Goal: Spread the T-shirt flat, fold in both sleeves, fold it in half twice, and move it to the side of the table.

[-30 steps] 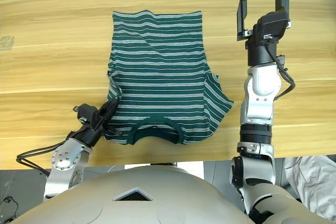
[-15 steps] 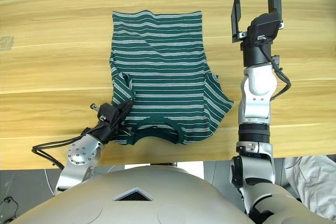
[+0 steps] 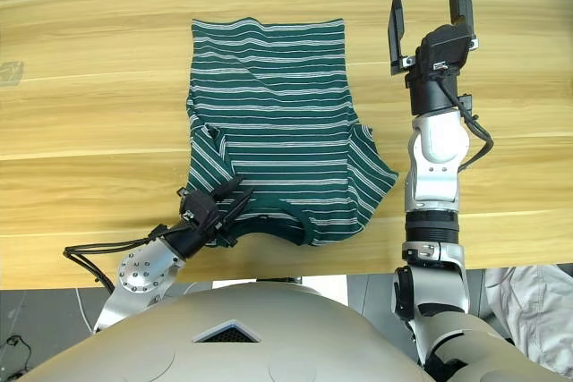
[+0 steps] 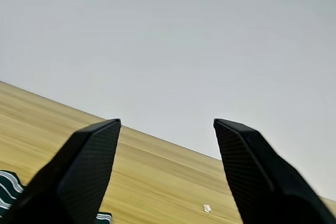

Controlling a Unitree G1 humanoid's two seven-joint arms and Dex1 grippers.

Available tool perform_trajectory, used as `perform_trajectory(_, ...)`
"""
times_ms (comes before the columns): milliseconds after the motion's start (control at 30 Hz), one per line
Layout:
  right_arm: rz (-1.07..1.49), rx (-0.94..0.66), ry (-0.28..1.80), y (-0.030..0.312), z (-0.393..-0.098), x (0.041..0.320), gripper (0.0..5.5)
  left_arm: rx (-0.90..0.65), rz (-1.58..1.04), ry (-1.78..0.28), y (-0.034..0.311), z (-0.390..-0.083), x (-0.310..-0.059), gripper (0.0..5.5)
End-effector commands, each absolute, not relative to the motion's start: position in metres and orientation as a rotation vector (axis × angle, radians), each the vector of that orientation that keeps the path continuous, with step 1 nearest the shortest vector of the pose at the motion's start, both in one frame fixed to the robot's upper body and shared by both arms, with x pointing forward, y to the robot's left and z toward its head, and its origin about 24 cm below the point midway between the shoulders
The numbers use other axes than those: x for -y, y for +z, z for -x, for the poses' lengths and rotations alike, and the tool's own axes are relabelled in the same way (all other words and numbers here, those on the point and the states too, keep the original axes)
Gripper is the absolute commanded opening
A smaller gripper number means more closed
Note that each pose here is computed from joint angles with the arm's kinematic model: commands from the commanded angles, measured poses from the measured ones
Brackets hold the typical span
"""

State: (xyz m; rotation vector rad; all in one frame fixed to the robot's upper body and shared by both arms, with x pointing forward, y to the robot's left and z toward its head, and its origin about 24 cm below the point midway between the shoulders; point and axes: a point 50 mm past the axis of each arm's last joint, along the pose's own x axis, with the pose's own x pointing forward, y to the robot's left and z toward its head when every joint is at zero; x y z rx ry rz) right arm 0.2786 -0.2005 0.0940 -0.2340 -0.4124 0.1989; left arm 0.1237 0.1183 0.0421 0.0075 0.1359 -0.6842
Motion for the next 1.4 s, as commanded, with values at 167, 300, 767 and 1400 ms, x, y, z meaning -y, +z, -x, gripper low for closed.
perform_trajectory(167,0.056,-0.051,0.362,0.056,-0.207,0.279,3.28,0.245,0.157,-0.110,0.113,-0.152,-0.217,1.19)
perform_trajectory(300,-0.062,-0.325,0.569,0.037,-0.163,0.283,3.28,0.225,0.117,0.057,0.111,-0.153,-0.246,1.19)
perform_trajectory(767,-0.102,-0.625,0.575,0.016,-0.153,0.281,3.10,0.116,0.123,0.055,0.084,-0.147,-0.224,1.24)
perform_trajectory(1400,-0.066,-0.520,0.649,0.030,-0.168,0.272,0.01,0.066,0.117,0.034,0.068,-0.145,-0.211,1.24)
